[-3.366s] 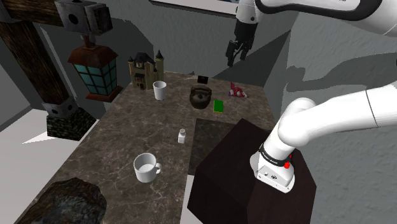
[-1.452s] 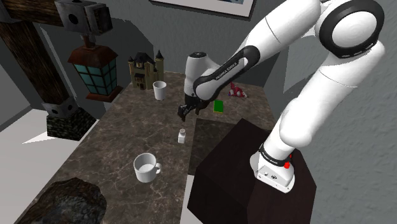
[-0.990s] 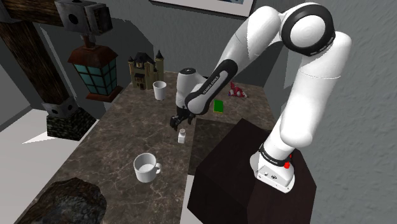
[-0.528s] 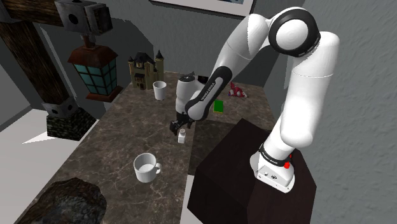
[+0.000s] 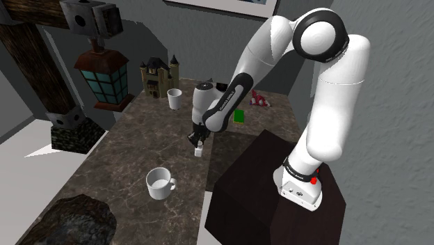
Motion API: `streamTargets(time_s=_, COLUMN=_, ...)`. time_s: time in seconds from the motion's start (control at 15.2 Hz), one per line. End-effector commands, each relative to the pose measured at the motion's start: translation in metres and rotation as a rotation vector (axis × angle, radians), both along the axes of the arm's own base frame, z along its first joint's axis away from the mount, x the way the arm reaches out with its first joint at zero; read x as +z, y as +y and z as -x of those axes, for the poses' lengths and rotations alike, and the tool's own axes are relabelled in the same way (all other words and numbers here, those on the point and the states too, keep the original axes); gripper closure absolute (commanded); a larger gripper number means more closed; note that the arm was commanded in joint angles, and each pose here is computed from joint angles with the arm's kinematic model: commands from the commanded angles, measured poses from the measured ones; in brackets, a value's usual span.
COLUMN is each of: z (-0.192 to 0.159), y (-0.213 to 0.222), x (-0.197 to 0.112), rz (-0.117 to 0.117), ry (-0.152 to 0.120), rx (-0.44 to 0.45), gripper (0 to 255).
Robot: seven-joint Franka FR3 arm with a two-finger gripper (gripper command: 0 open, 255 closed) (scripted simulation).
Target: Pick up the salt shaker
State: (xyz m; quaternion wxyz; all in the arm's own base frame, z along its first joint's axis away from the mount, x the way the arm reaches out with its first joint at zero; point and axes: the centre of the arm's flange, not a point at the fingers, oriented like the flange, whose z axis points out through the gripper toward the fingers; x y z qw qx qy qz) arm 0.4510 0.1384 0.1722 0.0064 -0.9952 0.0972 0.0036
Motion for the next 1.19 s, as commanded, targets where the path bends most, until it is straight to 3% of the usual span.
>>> streamTargets(time_s=0.0, z=0.0, y=0.0, x=0.0, rz=0.0, ry=0.001, rx=0.0, gripper=255)
streamTargets(time_s=1.12, z=0.0, y=0.0, x=0.079, rz=0.0, ry=0.001, rx=0.0, gripper=255)
